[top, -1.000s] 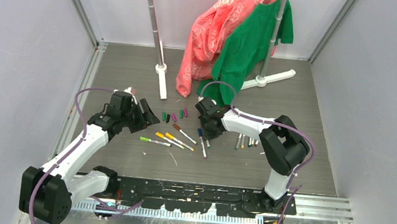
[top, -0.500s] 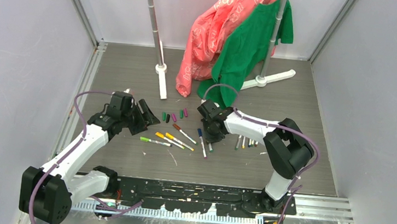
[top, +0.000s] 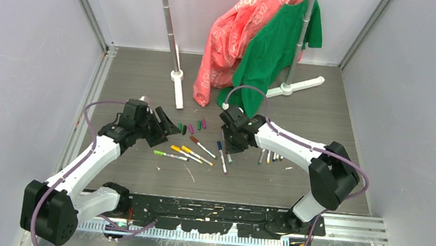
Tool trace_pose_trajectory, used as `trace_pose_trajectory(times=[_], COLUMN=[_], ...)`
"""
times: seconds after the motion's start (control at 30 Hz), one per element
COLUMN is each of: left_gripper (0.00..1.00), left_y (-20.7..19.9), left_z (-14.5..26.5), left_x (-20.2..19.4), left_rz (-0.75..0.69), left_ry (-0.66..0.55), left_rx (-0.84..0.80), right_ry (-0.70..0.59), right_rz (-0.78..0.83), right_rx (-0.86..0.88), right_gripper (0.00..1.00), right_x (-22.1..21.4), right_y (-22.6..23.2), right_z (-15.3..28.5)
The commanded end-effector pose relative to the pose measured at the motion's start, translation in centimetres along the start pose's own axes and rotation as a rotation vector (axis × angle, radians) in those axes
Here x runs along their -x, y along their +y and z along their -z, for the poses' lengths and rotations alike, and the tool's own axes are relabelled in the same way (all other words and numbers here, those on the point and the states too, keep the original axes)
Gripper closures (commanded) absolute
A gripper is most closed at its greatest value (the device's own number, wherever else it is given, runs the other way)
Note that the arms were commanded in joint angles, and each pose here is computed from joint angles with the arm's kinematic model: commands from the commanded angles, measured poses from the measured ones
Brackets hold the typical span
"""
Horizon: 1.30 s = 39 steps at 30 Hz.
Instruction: Open the pen caps
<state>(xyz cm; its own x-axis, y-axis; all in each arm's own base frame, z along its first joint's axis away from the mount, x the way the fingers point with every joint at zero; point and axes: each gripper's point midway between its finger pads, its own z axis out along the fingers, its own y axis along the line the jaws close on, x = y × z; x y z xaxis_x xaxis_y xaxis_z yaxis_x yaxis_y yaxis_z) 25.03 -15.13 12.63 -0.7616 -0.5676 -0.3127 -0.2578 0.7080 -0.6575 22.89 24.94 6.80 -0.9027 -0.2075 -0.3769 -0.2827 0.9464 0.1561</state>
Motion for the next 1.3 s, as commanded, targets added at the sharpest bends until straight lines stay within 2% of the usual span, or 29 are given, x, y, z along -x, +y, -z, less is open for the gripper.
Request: trace_pose_trajectory(times=[0.0, 0.47, 0.97, 1.27], left_gripper=[0.36, 0.35, 0.35, 0.45], left_y=[-4.4, -7.4, -9.0, -8.8], left_z=[0.1, -2.9, -4.0, -4.5], left_x=[1.1, -0.8, -1.3, -2.3], left_rz=[-0.027, -0.076, -0.08, -0.076], left_ry=[-0.025, 0.052, 0.075, 0.105], left_rx=[-0.118, -0.124, -0.155, -0.167], right_ry=[-0.069, -0.073, -0.055, -0.069], right_rz=[-0.007, 0.055, 0.066, 0.064], right_rx=[0.11, 0.283, 0.348, 0.384], right_gripper=[0.99, 0.99, 0.99, 0.99], right_x=[2.0, 2.1, 2.2, 3.3], right_y=[3.3, 10.7, 13.4, 14.7], right_z=[3.1, 5.6, 6.2, 6.5])
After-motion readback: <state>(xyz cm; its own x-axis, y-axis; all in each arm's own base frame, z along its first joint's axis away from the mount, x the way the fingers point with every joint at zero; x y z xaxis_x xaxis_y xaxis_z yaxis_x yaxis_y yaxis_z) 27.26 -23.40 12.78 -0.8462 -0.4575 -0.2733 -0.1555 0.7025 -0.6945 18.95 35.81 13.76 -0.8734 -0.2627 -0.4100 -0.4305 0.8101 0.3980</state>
